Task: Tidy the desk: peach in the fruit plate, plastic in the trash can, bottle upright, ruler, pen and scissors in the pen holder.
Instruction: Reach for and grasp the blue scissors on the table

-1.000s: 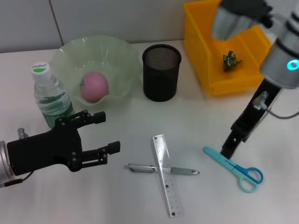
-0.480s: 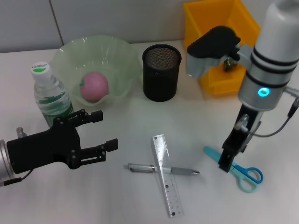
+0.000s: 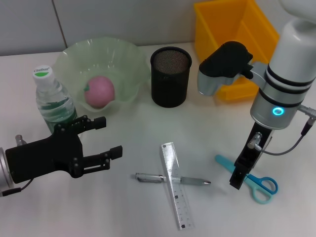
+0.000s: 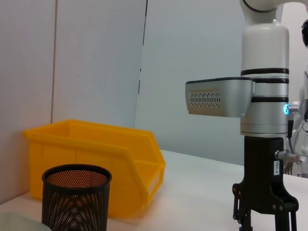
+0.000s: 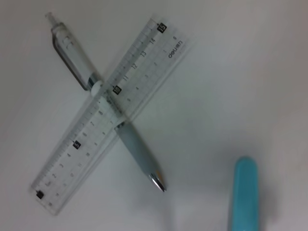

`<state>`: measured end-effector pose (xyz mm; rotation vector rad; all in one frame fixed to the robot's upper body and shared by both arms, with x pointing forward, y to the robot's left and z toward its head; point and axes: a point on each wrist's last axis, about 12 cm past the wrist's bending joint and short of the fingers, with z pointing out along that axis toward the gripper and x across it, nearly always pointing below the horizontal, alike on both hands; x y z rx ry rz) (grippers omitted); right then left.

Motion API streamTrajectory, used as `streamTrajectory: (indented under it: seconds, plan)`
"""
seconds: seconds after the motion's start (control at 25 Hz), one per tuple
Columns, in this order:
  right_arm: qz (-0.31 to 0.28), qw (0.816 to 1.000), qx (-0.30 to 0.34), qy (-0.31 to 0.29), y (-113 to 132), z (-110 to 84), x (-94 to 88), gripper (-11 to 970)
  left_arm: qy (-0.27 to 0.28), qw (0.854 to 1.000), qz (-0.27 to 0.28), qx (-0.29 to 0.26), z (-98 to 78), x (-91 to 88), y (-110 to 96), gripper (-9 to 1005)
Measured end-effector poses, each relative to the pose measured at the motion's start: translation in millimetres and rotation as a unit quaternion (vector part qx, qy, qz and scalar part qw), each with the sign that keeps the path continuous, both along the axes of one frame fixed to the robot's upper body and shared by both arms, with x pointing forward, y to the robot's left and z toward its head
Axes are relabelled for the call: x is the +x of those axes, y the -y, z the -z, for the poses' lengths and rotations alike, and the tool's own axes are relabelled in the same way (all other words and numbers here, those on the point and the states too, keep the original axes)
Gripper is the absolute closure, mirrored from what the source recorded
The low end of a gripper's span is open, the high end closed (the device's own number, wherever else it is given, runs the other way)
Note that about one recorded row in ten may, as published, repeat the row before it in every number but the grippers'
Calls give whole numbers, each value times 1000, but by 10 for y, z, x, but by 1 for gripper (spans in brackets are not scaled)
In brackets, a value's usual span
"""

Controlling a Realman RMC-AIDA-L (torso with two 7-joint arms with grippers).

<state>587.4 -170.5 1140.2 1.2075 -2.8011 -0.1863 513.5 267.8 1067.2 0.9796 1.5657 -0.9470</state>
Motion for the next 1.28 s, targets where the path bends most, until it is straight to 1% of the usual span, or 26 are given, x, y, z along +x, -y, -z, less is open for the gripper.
streamTrajectory:
  seconds: [0.28, 0.56, 0.96, 1.28]
  plan:
    - [3, 1000, 7, 9, 69, 47, -25, 238, 0, 1000, -4, 1, 3, 5, -12, 162]
    - [-1, 999, 15, 33, 153, 55, -70, 237, -4, 1000, -6, 3, 5, 19, -3, 161]
    - [-8, 999, 30, 23, 142, 102, -135, 238, -4, 1000, -6, 4, -2, 29, -5, 162]
    - [-12, 999, 27, 24, 136, 106, -141, 365, -8, 1000, -7, 3, -12, 38, -9, 162]
